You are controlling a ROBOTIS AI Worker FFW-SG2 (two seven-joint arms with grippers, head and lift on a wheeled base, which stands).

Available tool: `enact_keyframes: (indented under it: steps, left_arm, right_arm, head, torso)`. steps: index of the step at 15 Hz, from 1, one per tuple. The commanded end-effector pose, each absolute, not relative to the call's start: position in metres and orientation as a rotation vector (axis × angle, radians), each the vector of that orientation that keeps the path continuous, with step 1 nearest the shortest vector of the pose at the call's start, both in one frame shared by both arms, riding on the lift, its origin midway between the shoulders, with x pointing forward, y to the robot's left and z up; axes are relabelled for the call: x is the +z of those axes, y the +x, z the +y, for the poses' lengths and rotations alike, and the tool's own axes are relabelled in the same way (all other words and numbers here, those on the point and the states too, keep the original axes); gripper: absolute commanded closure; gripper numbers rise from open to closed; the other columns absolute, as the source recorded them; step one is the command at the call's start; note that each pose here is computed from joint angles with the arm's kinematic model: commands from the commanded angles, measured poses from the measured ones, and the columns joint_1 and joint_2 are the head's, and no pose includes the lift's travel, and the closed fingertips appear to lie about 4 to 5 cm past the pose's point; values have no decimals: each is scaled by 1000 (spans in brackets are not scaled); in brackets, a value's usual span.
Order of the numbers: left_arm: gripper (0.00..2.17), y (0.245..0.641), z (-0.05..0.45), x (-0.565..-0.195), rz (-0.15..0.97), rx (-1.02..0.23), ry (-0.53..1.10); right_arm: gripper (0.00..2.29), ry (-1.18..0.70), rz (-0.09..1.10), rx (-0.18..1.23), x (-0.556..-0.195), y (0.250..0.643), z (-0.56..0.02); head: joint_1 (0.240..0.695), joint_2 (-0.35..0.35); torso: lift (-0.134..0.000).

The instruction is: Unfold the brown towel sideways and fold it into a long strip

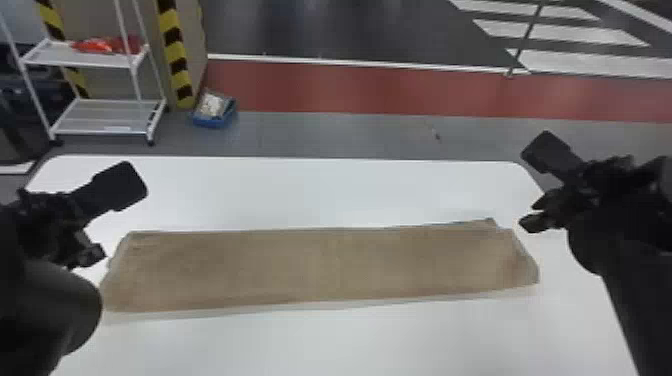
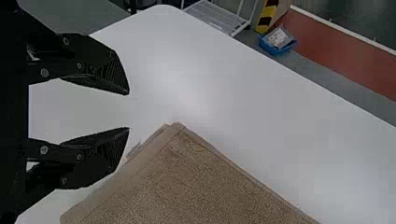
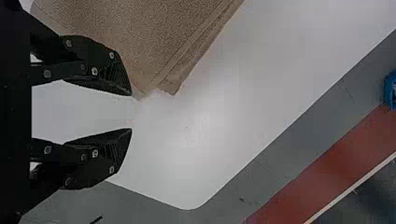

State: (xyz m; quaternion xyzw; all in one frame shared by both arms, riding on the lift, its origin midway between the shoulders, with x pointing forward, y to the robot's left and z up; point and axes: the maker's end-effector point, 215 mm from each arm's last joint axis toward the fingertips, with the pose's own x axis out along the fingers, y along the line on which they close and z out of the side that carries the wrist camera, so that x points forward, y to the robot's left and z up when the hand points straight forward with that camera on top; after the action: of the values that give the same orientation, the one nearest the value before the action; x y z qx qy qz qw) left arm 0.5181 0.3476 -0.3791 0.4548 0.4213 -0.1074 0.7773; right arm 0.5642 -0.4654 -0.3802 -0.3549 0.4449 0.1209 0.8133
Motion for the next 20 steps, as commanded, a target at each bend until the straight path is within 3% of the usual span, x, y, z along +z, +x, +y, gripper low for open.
enact_keyframes:
  steps: [1, 3, 7, 11, 12, 14, 18, 20]
  left_arm:
    - [-2, 513, 358, -374, 884, -181, 966]
    - [2, 506, 367, -361, 819, -146, 861]
    - [2, 478, 374, -361, 648, -146, 513]
    - [19, 472, 340, -310, 178, -228, 272]
    - [22, 462, 338, -289, 43, -224, 270]
    - [39, 437, 339, -276, -93, -178, 215]
    - [53, 394, 336, -268, -246, -94, 169]
    - [60, 385, 328, -278, -225, -80, 148]
  right_arm:
    - [49, -734, 944, 252, -384, 560, -464]
    - [49, -637, 887, 237, -373, 551, -461]
    - [49, -268, 645, 294, -346, 511, -388]
    - [66, -62, 489, 231, -341, 474, -324]
    - [70, -58, 466, 190, -348, 465, -318]
    - [76, -123, 377, 180, -341, 460, -311]
    - [80, -159, 225, 163, -330, 451, -286]
    - [87, -192, 143, 163, -327, 451, -259]
  head:
    - [695, -120]
    - [695, -111]
    - [695, -70]
    - [695, -10]
    - [695, -6]
    - [695, 8]
    - [695, 46]
    - [695, 58]
  torso:
    - [-120]
    - [-120]
    - [-120]
    - [-120]
    - [-120]
    - [-120]
    - [-120]
    - [-120]
